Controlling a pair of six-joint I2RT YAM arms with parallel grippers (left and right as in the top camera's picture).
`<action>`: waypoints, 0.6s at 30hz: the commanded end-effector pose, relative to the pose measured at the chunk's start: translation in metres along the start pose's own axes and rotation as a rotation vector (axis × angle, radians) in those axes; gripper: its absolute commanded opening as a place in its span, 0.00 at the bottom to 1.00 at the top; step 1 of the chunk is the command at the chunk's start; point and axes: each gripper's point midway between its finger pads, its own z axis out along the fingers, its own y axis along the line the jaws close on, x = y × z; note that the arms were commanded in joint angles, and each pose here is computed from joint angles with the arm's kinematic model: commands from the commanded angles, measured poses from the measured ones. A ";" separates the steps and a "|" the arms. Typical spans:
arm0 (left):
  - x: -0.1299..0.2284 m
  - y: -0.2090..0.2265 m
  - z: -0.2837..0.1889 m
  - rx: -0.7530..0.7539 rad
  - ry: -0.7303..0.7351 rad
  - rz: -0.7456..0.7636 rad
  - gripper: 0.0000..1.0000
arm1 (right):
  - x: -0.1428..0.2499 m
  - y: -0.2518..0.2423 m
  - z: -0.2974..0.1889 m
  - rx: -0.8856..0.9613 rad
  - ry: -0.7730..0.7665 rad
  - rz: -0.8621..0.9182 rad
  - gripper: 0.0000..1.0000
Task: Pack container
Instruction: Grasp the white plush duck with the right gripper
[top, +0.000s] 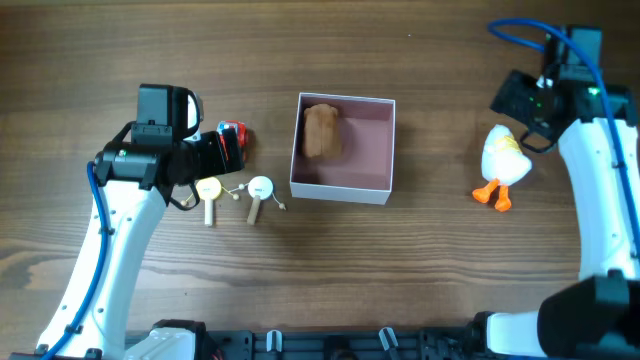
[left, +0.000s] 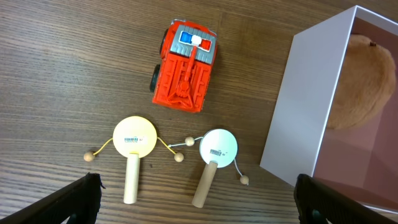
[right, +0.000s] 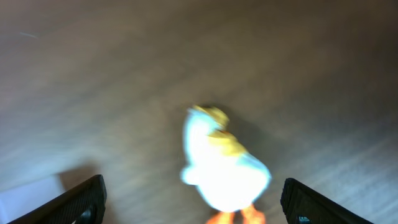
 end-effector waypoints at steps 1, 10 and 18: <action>-0.007 0.001 -0.004 -0.005 -0.018 0.010 1.00 | 0.029 -0.010 0.038 0.001 0.142 0.013 0.93; -0.007 0.001 -0.004 -0.005 -0.018 0.010 1.00 | 0.075 -0.017 0.113 0.060 0.282 -0.001 0.94; -0.007 0.001 -0.004 -0.005 -0.018 0.010 1.00 | 0.079 -0.013 0.111 0.044 0.299 0.008 0.18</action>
